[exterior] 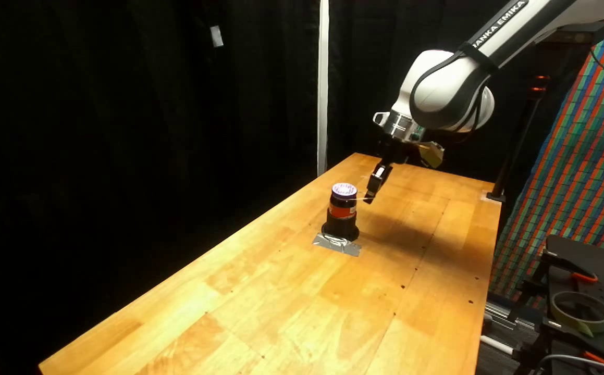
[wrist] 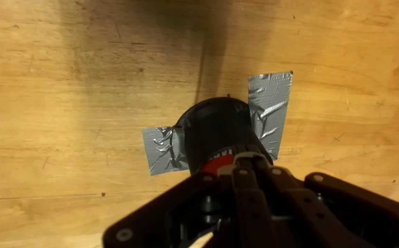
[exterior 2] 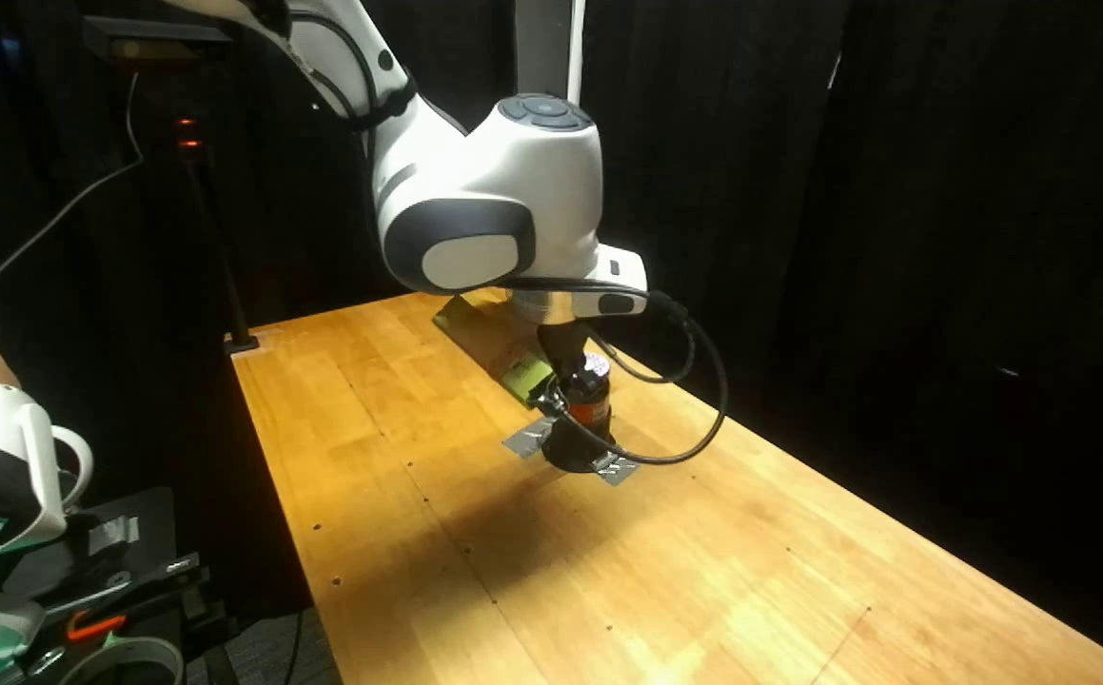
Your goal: Place the elastic over the bottom of the cup
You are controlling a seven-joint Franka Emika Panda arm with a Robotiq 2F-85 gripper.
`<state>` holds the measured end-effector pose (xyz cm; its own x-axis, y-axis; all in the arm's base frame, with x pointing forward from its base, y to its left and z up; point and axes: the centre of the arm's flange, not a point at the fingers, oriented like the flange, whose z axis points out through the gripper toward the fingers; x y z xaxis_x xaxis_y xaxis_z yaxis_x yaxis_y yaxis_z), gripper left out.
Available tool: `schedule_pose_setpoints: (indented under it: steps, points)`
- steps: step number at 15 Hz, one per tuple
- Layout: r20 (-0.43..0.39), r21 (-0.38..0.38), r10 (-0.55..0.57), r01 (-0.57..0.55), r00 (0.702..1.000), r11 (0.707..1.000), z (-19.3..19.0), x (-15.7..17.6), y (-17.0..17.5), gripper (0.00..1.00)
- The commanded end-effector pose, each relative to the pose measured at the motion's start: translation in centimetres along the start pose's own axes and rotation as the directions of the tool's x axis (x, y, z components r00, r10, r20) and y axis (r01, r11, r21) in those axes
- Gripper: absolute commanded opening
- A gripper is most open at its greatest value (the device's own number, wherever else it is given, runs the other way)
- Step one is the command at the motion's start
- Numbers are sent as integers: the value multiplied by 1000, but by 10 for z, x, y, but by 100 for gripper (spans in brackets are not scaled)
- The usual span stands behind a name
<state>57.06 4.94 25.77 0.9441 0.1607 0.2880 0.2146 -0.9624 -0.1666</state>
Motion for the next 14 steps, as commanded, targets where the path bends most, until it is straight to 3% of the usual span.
schedule_pose_setpoints:
  steps: [1, 8, 14]
  points:
    - [-135, 32, 9, -5, 991, 999, -3, -36, 1, 11]
    - [-362, 52, 60, -44, 930, 998, -7, -59, -4, 9]
    - [-465, 23, 33, -24, 885, 999, -23, -58, -1, 8]
